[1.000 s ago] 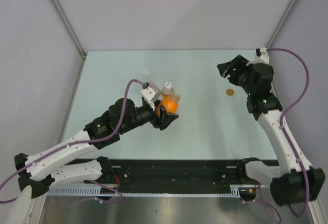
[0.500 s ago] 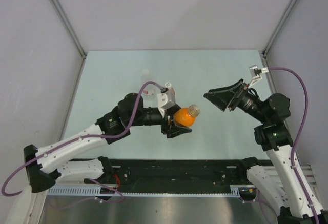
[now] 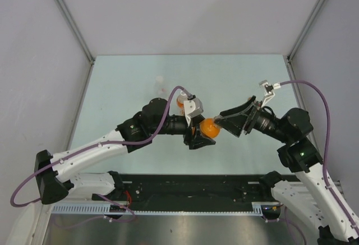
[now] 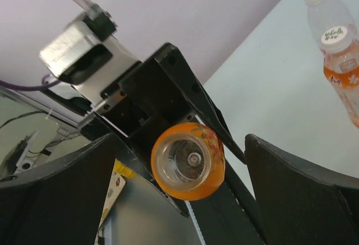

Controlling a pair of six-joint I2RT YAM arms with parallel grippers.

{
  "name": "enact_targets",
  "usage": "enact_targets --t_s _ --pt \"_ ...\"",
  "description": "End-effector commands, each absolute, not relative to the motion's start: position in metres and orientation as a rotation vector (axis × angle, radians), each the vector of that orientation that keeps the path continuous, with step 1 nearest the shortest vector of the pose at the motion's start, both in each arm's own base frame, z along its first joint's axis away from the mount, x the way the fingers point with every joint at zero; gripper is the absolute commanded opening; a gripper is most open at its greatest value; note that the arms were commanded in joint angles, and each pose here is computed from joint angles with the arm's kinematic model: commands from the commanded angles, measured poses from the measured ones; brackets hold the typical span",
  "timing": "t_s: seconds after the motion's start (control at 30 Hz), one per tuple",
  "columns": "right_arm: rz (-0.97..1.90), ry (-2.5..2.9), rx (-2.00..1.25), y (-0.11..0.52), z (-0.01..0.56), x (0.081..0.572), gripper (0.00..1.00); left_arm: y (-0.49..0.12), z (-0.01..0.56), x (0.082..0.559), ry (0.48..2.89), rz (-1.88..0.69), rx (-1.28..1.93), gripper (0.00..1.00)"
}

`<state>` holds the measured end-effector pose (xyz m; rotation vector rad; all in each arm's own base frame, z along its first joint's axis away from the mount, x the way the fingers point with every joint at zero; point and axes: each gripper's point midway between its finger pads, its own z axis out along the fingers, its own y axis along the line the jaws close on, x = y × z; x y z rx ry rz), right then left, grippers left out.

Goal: Unscrew the bottle caps

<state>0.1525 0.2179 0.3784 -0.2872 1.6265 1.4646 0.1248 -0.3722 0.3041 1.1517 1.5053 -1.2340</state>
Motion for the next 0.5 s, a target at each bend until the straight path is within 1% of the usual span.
enact_targets --t_s 0.0,0.03,0.13,0.17,0.23,0.27,0.3,0.33,0.37,0.4,0.43,0.47 --pt "1.378 1.654 -0.317 0.225 0.374 0.154 1.0 -0.377 0.333 0.126 1.406 -1.25 1.15 0.0" --pt "1.369 1.665 -0.326 0.229 0.371 0.154 1.0 -0.377 0.332 0.126 1.409 -1.252 1.152 0.0" --pt "1.365 1.67 -0.343 0.236 0.369 0.15 0.94 -0.379 0.331 0.125 1.413 -1.257 1.157 0.0" --pt "1.356 1.667 -0.349 0.238 0.369 0.151 0.85 -0.379 0.33 0.125 1.416 -1.258 1.157 0.0" --pt "1.344 1.673 -0.345 0.239 0.367 0.153 0.75 -0.379 0.329 0.125 1.42 -1.261 1.157 0.0" --pt "1.339 1.674 -0.349 0.24 0.366 0.153 0.63 -0.379 0.327 0.125 1.421 -1.259 1.157 0.0" --pt "1.336 1.674 -0.35 0.24 0.366 0.153 0.58 -0.378 0.327 0.125 1.422 -1.258 1.156 0.0" --pt "1.326 1.674 -0.337 0.239 0.366 0.155 0.51 -0.377 0.328 0.124 1.417 -1.258 1.157 0.03" --pt "1.322 1.667 -0.338 0.238 0.367 0.155 0.36 -0.377 0.328 0.125 1.421 -1.25 1.154 0.05" --pt "1.316 1.666 -0.337 0.238 0.367 0.156 0.28 -0.376 0.328 0.126 1.423 -1.243 1.149 0.09" --pt "1.304 1.665 -0.324 0.237 0.368 0.158 0.22 -0.375 0.329 0.128 1.424 -1.233 1.141 0.27" --pt "1.298 1.662 -0.321 0.236 0.369 0.159 0.14 -0.373 0.329 0.129 1.429 -1.222 1.144 0.37"
